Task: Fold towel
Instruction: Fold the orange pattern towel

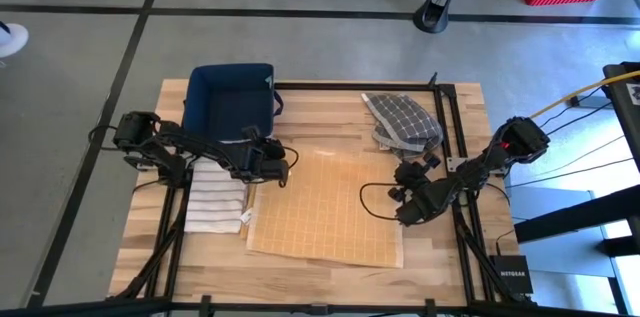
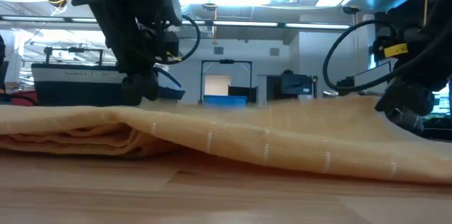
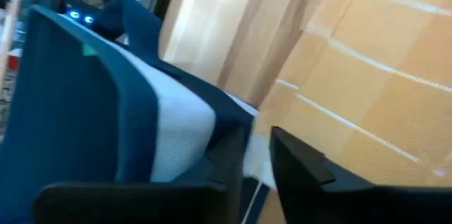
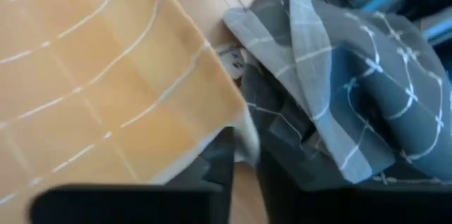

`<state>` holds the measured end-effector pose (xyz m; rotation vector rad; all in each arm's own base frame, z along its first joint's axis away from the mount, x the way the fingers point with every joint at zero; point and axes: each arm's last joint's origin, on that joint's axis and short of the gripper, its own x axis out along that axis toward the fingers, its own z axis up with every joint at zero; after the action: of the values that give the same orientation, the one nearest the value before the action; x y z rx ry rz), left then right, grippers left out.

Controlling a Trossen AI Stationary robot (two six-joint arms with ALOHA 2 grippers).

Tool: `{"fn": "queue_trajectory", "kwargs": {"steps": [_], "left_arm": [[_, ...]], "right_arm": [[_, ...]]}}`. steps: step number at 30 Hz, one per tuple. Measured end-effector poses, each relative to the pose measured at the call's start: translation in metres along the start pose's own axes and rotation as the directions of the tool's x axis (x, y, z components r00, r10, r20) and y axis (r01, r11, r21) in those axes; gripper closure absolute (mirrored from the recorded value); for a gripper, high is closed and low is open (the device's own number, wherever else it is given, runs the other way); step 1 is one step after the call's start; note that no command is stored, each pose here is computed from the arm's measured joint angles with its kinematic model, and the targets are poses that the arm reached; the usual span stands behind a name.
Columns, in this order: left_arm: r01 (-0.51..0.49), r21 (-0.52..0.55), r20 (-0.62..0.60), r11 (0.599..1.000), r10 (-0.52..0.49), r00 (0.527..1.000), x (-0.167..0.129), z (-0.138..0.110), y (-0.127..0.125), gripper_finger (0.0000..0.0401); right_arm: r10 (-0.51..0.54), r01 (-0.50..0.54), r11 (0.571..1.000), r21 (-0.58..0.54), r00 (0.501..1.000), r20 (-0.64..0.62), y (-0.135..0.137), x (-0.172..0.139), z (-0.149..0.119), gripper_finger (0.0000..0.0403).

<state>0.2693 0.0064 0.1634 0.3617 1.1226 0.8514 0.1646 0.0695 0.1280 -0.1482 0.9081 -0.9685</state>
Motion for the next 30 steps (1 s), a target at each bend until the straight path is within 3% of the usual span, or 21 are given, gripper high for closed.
{"fn": "queue_trajectory", "kwargs": {"steps": [4, 9, 13, 16, 18, 22, 26, 30], "left_arm": [[0.066, 0.017, -0.035, 0.998, -0.065, 0.997, -0.001, -0.001, -0.001, 0.0282], [0.243, -0.023, -0.061, 0.97, -0.244, 0.968, -0.026, 0.007, 0.003, 0.0243], [0.36, -0.064, 0.029, 0.931, -0.359, 0.933, -0.062, 0.014, 0.005, 0.0235], [0.519, -0.053, 0.113, 0.853, -0.511, 0.852, -0.09, 0.014, -0.003, 0.0235], [0.599, -0.033, 0.144, 0.8, -0.589, 0.795, -0.107, 0.01, -0.013, 0.0235], [0.688, -0.008, 0.174, 0.726, -0.677, 0.716, -0.133, -0.003, -0.037, 0.0235], [0.709, -0.031, 0.135, 0.704, -0.7, 0.701, -0.142, -0.023, -0.06, 0.0235], [0.721, -0.066, 0.088, 0.69, -0.716, 0.693, -0.148, -0.038, -0.083, 0.0235]], "right_arm": [[-0.015, 0.016, 1.0, 0.013, 0.998, -0.057, -0.002, 0.004, 0.003, 0.0274], [-0.025, 0.016, 0.999, -0.048, 0.981, -0.192, -0.005, -0.009, 0.017, 0.0204], [0.066, -0.093, 0.989, -0.112, 0.973, -0.223, 0.004, -0.037, 0.037, 0.0174], [0.219, -0.239, 0.964, -0.114, 0.962, -0.163, 0.018, -0.064, 0.047, 0.0166], [0.341, -0.353, 0.928, -0.12, 0.934, -0.11, 0.029, -0.082, 0.049, 0.0165], [0.572, -0.568, 0.815, -0.11, 0.82, 0.004, 0.052, -0.109, 0.041, 0.0164], [0.69, -0.685, 0.722, -0.098, 0.723, 0.031, 0.071, -0.117, 0.024, 0.0164], [0.766, -0.77, 0.633, -0.075, 0.638, -0.081, 0.088, -0.117, 0.005, 0.0164]]}}
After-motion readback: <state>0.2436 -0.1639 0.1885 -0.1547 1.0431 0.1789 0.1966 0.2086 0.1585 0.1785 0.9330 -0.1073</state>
